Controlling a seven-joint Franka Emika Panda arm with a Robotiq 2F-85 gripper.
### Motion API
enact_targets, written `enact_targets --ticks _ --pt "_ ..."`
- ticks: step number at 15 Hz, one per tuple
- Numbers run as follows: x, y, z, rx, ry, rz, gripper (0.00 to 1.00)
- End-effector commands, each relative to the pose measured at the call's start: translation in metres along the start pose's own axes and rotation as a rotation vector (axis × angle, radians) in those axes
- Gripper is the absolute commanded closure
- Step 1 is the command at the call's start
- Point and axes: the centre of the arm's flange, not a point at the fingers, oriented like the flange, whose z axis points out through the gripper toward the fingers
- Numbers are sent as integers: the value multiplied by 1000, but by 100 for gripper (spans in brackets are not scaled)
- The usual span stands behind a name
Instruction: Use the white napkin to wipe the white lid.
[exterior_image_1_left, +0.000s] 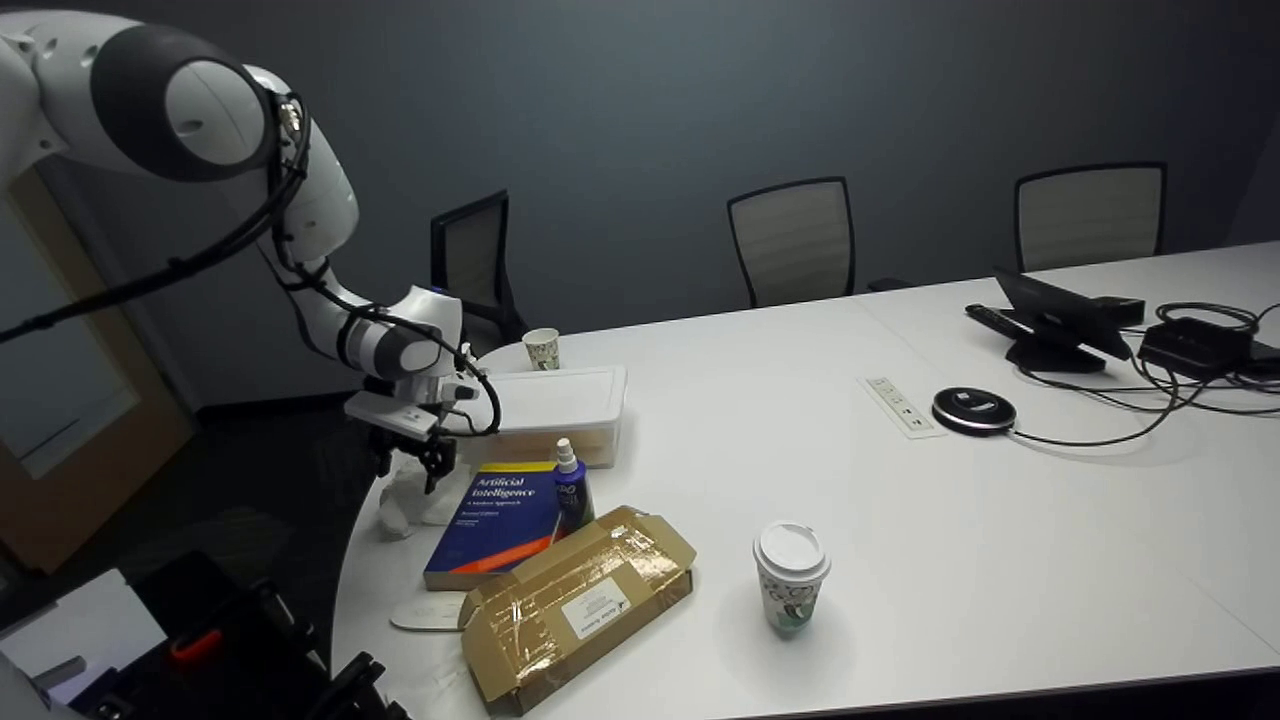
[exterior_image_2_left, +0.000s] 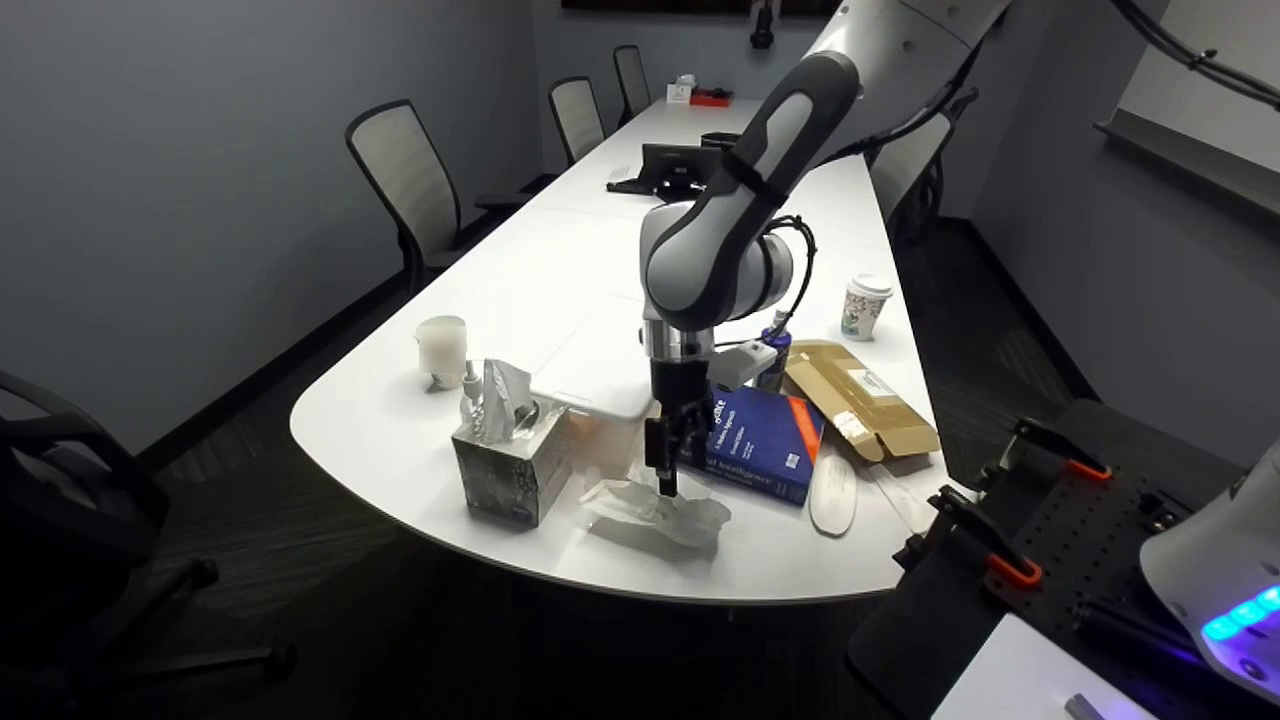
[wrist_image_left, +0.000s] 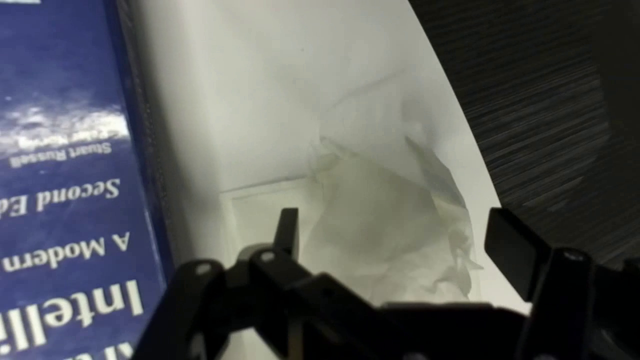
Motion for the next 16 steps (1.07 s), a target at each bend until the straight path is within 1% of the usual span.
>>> enact_targets --ticks 1,2,6,9,13,16 --pt "-20 -7 -55 32 -8 -46 0" --pt "-22 -7 -69 28 0 -48 0" --pt "-28 -12 -140 9 88 12 0" --pt "-32 -15 -182 -6 146 32 0" --pt "-36 -10 -216 -28 178 31 0" --pt "-40 -4 -226 -42 173 33 0"
